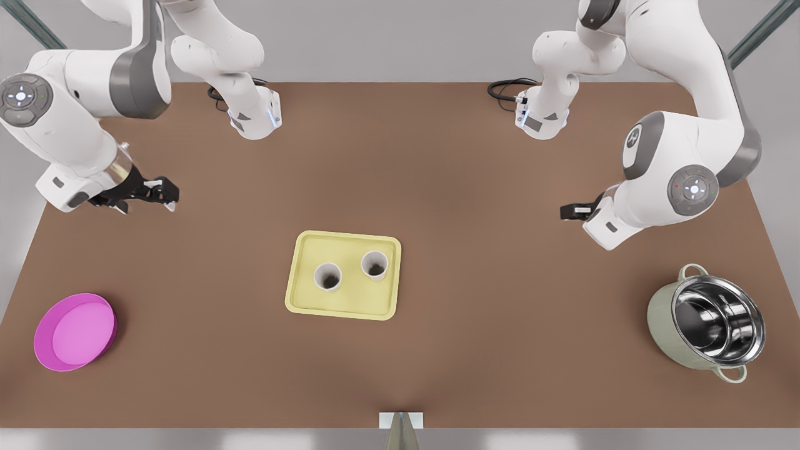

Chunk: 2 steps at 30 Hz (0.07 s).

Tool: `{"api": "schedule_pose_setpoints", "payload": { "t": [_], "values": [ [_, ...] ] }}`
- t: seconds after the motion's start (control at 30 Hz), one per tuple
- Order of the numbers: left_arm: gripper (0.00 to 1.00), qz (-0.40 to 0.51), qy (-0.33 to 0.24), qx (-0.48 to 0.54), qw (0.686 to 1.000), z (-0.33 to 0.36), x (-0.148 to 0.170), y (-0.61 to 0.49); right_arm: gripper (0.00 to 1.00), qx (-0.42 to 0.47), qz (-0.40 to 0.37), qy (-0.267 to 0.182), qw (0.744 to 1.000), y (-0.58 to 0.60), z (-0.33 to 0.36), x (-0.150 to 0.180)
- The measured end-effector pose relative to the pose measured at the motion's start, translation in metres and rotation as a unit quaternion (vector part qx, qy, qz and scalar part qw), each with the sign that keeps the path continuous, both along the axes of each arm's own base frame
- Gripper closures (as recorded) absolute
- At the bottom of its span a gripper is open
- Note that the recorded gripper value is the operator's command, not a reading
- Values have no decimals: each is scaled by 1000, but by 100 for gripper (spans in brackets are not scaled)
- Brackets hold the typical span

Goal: Use both arms to respectively pick up the white IKEA cups from the middle-left and middle-right positions, then place the white IKEA cups onto the middle-middle tray, ensuring that the cups remain upright and do not tip over

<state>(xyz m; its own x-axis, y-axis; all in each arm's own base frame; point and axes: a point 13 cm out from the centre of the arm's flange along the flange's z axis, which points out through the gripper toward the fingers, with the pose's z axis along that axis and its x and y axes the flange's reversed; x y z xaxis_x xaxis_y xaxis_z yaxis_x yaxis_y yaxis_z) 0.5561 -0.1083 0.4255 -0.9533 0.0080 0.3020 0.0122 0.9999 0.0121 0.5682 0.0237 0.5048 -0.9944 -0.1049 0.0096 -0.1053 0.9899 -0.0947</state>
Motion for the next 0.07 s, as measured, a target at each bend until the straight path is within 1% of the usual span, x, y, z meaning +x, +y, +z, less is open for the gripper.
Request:
{"api": "schedule_pose_setpoints", "payload": {
  "t": [0.07],
  "values": [
    [0,-6,0,-2,1000,-1,0,0,0,1,-3,2,1000,-6,0,-1]
  ]
}}
